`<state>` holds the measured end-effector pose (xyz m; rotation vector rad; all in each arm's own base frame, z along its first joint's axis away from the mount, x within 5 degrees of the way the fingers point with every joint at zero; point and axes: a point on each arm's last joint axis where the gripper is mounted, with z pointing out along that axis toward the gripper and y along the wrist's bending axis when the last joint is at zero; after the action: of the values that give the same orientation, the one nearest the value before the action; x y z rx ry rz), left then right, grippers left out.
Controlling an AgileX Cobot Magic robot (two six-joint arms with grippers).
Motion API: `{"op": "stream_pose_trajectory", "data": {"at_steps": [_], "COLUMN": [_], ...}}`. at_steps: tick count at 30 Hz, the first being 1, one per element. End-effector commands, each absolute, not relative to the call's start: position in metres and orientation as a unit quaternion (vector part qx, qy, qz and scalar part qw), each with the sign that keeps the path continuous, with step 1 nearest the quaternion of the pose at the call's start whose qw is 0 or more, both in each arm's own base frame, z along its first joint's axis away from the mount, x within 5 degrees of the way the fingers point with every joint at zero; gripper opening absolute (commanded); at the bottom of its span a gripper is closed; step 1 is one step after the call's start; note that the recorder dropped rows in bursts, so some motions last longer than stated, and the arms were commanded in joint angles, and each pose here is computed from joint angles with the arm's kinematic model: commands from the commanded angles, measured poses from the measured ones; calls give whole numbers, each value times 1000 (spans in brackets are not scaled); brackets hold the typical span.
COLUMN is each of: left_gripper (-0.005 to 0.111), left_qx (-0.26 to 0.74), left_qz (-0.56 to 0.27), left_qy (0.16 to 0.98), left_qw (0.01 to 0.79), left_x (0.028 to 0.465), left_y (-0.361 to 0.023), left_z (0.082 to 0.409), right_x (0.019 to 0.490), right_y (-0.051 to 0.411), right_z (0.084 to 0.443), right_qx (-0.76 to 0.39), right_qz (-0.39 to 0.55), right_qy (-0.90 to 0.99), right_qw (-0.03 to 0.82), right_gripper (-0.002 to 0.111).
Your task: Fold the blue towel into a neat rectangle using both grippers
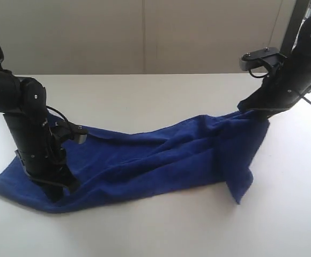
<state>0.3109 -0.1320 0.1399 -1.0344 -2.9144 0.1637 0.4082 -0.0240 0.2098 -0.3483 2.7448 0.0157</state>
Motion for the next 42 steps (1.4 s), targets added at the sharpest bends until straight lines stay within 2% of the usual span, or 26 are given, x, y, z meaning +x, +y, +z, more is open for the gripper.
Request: {"op": "stream_pose_trajectory", "data": {"at_steps": [1,5,9,15,20,23,28,30,33,38,42], "left_gripper": [0,0,0,0,0,0,0,0,0,0,0], "left_qx": [-342,-342,-342,-342,-340,-340,-340,-339,-339,-339,-338], "left_qz": [38,38,38,37,38,37,37,38,38,38,38], "left_qy": [-937,-937,-937,-938,-939,-939,-939,-940,-940,-940,-940], "left_qw": [52,52,52,44,31,27,27,27,27,25,1], "left_x": [308,308,308,309,312,312,312,312,312,313,318], "left_y": [-128,-128,-128,-128,-129,-129,-129,-129,-129,-129,-131], "left_z": [118,118,118,118,118,118,118,118,118,118,128], "right_x": [406,407,414,432,442,443,441,440,439,429,408], "right_y": [-40,-44,-46,-58,-58,-58,-59,-60,-62,-66,-64], "right_z": [217,217,221,224,200,174,155,163,186,243,274], "right_qx": [-128,-133,-144,-220,-223,-225,-220,-190,-127,-84,-35], "right_qz": [-59,-81,-103,-210,-204,-194,-188,-186,-194,-229,-208], "right_qy": [974,972,959,911,911,923,936,940,939,914,924], "right_qw": [176,177,220,277,280,244,203,216,254,324,319], "right_gripper": [0,0,0,0,0,10,49,55,55,55,51]}}
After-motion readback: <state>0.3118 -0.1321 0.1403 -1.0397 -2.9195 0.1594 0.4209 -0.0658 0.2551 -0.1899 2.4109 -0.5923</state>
